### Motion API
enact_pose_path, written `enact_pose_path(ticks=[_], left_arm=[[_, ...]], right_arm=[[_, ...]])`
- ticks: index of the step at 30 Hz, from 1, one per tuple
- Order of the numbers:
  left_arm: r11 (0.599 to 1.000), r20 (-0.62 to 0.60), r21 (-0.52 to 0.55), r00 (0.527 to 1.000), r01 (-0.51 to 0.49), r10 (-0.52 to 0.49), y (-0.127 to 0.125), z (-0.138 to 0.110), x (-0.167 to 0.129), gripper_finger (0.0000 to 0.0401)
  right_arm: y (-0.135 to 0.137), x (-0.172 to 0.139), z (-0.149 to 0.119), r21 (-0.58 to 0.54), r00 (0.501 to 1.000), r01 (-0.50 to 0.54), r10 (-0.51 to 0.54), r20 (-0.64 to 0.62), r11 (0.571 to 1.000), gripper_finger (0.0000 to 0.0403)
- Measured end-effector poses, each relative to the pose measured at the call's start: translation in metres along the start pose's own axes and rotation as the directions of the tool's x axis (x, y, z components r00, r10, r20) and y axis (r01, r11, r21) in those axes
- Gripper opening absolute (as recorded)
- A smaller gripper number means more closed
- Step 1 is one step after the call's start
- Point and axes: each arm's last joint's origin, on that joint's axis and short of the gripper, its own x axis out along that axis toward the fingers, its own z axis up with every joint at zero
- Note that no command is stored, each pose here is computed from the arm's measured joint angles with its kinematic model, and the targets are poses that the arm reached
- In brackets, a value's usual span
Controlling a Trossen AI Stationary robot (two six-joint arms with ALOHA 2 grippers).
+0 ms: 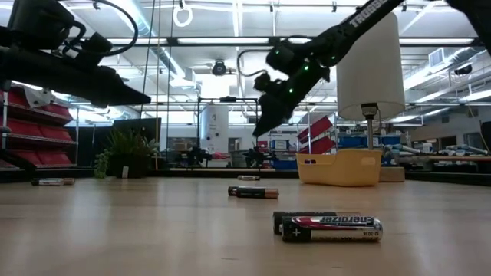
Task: Sort batteries
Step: Put the black battery into the yellow bin
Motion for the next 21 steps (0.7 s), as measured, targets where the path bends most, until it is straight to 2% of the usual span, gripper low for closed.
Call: enact_pose_path(ticks=[11,21], left_arm=[[1.000,-0.003,-0.019,1.000,0.008,-0.008,0.000,0.000,0.000,0.0017],[1.000,0.001,-0.018,1.000,0.009,-0.009,0.000,0.000,0.000,0.0017]], right_arm=[[-0.011,0.040,0.031,-0.088,0.987,-0.041,0.026,-0.160,0.995,0.0118],[-0.009,0.081,0.010,-0.128,0.947,-0.125,0.080,-0.310,0.984,0.0111]])
